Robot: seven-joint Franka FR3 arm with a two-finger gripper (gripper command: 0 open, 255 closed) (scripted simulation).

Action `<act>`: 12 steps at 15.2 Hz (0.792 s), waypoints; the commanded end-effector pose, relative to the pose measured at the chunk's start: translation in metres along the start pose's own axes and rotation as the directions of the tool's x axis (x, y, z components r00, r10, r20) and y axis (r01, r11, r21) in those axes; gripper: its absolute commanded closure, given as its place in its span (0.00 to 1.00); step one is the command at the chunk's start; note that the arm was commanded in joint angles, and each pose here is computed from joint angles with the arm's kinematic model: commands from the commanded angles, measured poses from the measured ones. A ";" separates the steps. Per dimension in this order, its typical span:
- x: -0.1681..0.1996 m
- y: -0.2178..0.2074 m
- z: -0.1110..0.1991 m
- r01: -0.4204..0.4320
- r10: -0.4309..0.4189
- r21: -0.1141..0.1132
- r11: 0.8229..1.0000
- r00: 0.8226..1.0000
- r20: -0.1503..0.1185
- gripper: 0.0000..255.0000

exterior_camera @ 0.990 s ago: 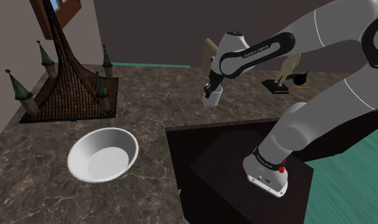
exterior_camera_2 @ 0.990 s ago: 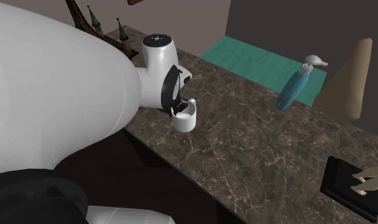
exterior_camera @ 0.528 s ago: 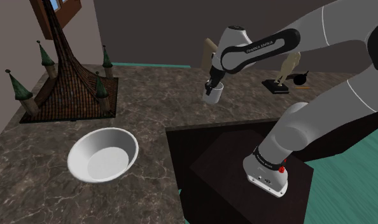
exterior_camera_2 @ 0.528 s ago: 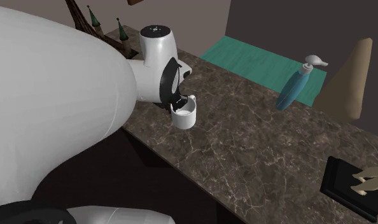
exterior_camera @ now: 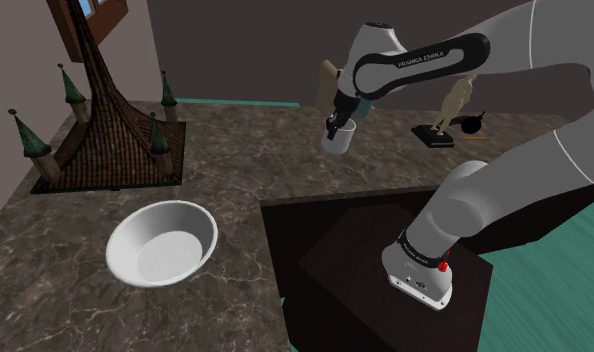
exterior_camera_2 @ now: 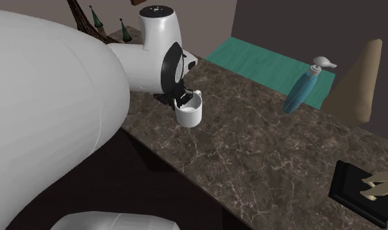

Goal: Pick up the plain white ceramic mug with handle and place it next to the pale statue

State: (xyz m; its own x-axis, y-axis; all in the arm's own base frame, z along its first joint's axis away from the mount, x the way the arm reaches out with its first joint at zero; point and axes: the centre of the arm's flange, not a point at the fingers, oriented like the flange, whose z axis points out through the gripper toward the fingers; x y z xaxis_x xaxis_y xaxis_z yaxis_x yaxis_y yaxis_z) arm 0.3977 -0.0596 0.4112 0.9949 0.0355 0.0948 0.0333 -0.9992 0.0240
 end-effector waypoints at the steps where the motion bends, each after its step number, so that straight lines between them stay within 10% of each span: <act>1: 0.002 0.000 -0.010 0.000 0.000 0.000 1.000 1.000 0.000 1.00; 12: 0.007 0.001 -0.068 0.000 0.000 0.000 1.000 1.000 0.000 1.00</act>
State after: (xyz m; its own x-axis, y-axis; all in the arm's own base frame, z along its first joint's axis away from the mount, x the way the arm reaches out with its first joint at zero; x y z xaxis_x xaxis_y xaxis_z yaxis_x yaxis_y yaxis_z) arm 0.3980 -0.0591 0.4732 0.9949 0.0355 0.0945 0.0334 -0.9992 0.0239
